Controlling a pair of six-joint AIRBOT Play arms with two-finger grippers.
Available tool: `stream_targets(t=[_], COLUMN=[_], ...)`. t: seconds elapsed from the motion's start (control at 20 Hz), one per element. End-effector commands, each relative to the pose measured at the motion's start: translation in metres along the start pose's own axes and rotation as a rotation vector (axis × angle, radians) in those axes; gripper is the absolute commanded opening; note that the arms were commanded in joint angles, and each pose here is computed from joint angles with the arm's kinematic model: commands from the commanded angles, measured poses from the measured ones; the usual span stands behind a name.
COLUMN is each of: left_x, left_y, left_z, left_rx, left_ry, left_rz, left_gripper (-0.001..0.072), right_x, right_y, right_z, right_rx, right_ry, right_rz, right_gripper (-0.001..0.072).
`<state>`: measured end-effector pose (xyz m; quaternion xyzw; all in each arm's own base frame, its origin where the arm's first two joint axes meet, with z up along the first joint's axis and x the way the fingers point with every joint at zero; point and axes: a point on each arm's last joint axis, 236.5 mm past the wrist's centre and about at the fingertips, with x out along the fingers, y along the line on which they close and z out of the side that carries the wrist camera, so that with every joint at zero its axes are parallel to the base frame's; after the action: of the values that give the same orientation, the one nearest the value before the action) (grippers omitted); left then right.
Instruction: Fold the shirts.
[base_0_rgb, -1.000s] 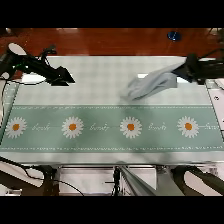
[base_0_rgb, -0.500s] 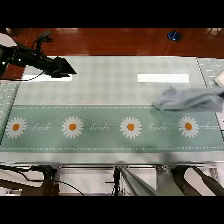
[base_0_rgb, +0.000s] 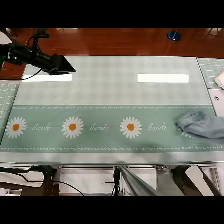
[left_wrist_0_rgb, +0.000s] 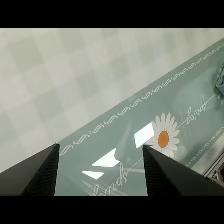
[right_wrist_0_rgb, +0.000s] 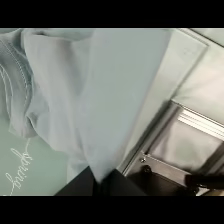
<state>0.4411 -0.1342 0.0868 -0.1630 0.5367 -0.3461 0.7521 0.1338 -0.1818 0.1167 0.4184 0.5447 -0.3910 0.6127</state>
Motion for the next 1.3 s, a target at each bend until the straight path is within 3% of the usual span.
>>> stream_targets(t=[0.0,0.8,1.25], left_x=[-0.004,-0.076,-0.076], left_y=[-0.003,0.012,0.013], left_z=[0.001,0.018,0.018], left_rx=[0.012,-0.041,-0.042], left_ry=[-0.008,-0.186,-0.187], left_rz=[0.002,0.027,0.028], left_gripper=[0.0597,0.0598,0.0597], right_x=[0.008,0.076,0.098], right_y=[-0.039,-0.169,-0.202], right_z=[-0.004,-0.055,-0.079], right_rx=[0.096,0.418,0.441], right_ry=[0.039,0.16,0.214], right_rz=[-0.04,-0.152,-0.303], right_gripper=[0.0015,0.0016,0.0018])
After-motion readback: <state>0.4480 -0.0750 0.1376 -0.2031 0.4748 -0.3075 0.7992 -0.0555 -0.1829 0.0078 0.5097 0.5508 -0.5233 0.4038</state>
